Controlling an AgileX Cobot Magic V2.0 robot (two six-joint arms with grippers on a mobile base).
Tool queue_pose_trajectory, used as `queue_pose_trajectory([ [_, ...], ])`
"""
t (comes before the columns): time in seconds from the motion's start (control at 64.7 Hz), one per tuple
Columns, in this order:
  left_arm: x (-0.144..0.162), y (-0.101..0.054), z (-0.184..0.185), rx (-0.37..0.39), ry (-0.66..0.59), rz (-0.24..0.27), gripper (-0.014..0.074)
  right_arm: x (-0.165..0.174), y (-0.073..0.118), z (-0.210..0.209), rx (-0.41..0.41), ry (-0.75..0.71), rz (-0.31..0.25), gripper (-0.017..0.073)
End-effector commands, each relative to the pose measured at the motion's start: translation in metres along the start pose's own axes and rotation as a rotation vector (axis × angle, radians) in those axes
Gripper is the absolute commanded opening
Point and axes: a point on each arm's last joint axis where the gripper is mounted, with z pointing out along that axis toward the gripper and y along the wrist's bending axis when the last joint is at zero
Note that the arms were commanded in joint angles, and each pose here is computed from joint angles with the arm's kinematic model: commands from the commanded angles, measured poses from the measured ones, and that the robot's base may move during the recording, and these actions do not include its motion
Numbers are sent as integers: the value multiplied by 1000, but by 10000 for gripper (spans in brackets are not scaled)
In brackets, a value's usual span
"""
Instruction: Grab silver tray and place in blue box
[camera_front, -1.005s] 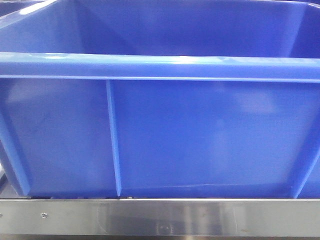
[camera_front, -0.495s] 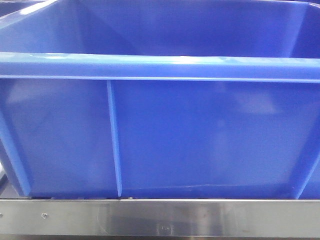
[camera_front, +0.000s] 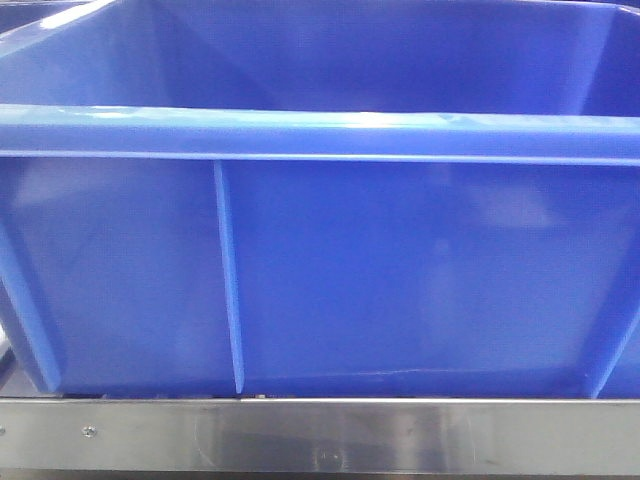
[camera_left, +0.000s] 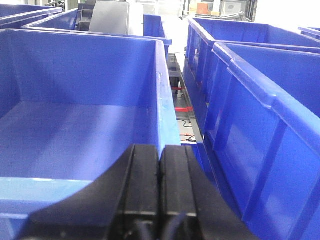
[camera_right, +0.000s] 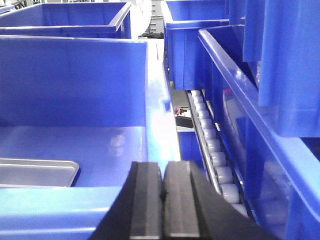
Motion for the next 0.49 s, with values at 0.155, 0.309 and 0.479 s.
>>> queue_pose_trajectory([
  [0.155,-10,0,-2,-2,-108,-6,-95,1,0,-1,4,-36,-4,56],
  [0.309,-10,0,-2,-2,-108,-6,-95,1,0,-1,4,-36,-4,56],
  [0.479,-10,0,-2,-2,-108,-6,-95,1,0,-1,4,-36,-4,56],
])
